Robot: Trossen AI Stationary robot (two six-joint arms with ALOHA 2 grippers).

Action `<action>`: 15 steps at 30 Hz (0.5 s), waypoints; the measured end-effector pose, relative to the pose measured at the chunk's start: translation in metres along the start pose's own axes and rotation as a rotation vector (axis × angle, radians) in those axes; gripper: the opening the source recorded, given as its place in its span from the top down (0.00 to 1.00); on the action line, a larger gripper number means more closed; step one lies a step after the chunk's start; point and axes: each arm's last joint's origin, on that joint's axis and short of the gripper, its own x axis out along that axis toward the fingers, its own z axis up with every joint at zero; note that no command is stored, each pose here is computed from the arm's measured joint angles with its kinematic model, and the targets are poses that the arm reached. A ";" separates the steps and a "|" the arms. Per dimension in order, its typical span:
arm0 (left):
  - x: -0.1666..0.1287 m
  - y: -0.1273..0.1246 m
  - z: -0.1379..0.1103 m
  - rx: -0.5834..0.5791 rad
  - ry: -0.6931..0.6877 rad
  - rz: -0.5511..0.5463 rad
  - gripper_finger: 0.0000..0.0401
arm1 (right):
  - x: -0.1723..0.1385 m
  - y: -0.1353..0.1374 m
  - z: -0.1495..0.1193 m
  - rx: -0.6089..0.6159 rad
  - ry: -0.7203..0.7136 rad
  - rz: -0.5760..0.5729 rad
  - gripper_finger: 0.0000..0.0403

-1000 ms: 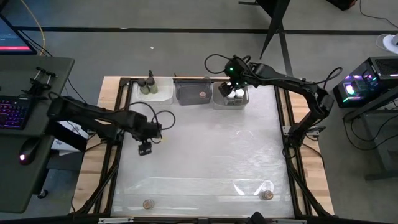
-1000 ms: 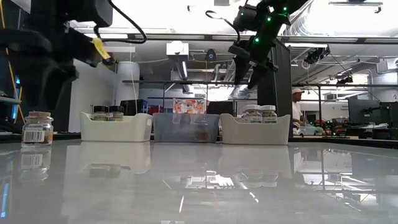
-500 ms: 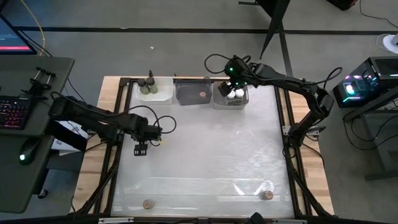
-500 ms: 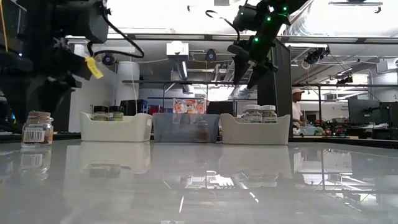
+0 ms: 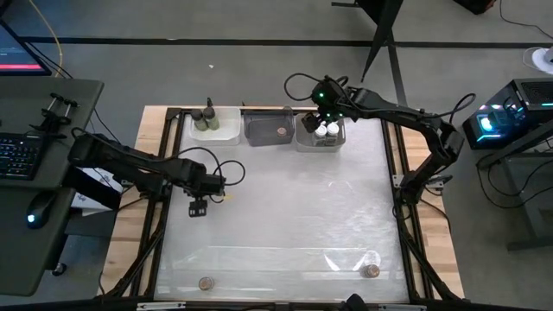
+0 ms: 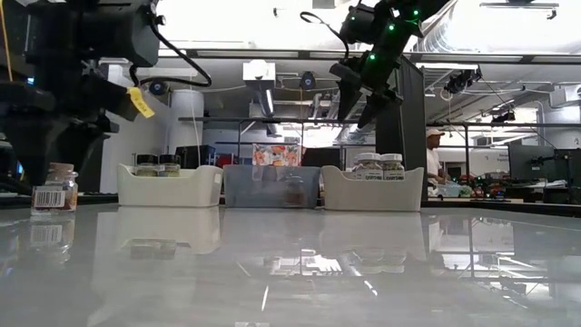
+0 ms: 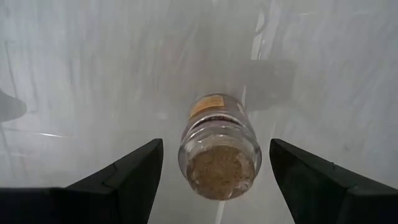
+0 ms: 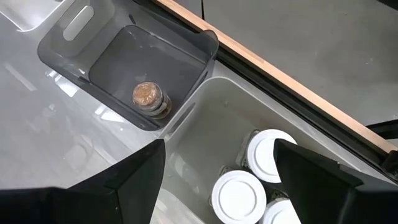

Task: Sort spices by type
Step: Put the top brown seasoning bottle into the black bin

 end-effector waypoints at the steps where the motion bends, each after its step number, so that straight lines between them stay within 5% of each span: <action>1: 0.000 0.000 0.000 -0.001 0.000 0.000 0.30 | 0.000 0.000 0.000 0.000 0.000 0.000 0.27; 15: 0.002 -0.001 0.002 -0.010 -0.024 -0.030 0.30 | 0.000 0.000 0.001 -0.003 -0.009 0.002 0.27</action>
